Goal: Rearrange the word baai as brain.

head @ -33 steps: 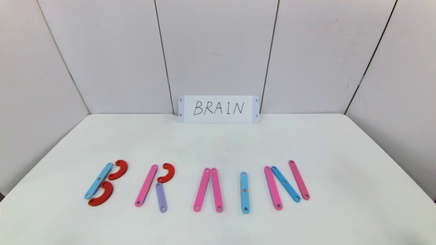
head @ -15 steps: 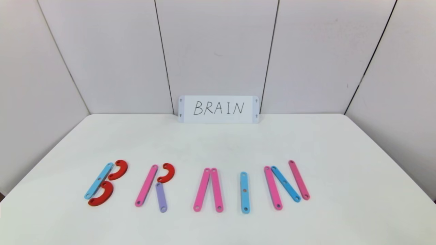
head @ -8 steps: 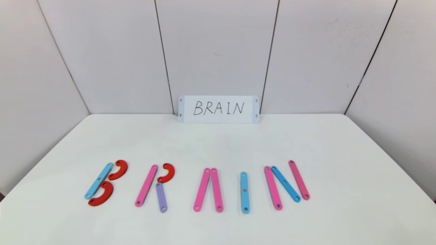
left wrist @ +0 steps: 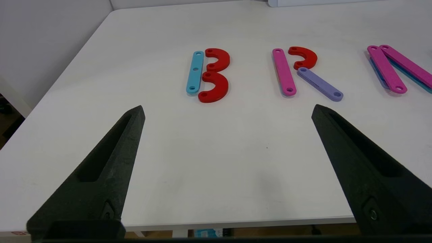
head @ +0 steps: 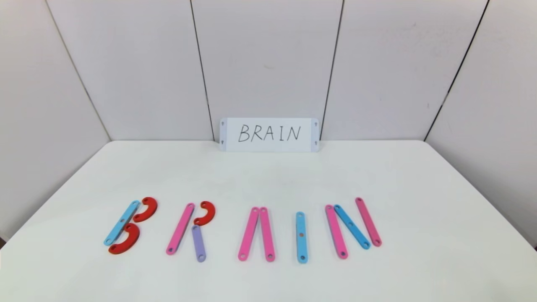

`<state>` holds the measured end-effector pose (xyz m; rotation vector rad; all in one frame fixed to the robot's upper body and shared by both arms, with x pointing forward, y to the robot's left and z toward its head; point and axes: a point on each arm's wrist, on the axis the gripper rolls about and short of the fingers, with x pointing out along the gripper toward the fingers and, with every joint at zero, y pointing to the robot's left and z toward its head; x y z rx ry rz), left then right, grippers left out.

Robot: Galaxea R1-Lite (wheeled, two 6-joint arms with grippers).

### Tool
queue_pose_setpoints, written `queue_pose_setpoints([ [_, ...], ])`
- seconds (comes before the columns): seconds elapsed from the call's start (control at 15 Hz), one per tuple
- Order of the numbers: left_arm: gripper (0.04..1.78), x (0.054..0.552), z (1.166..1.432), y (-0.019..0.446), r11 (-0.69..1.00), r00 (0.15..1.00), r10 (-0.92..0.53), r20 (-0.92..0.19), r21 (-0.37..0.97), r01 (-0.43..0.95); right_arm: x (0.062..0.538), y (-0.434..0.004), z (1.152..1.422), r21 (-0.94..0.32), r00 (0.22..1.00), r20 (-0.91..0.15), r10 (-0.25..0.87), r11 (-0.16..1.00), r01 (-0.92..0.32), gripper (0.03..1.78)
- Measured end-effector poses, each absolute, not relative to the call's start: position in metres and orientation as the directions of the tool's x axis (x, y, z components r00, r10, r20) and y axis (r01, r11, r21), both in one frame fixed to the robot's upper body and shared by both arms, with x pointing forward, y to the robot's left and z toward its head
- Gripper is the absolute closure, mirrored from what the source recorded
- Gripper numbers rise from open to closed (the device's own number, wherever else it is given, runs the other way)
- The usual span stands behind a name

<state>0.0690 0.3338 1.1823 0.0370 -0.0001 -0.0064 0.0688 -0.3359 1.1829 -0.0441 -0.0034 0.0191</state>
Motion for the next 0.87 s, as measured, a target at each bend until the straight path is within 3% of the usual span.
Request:
queue_pose_setpoints([
  [0.87, 0.09, 0.069, 1.1823, 0.3338, 1.0, 1.0, -0.006, -0.001, 0.014, 0.006, 0.0683, -0.3363, 1.183, -0.022, 1.0, -0.008, 0.005, 1.0, -0.005, 0.08],
])
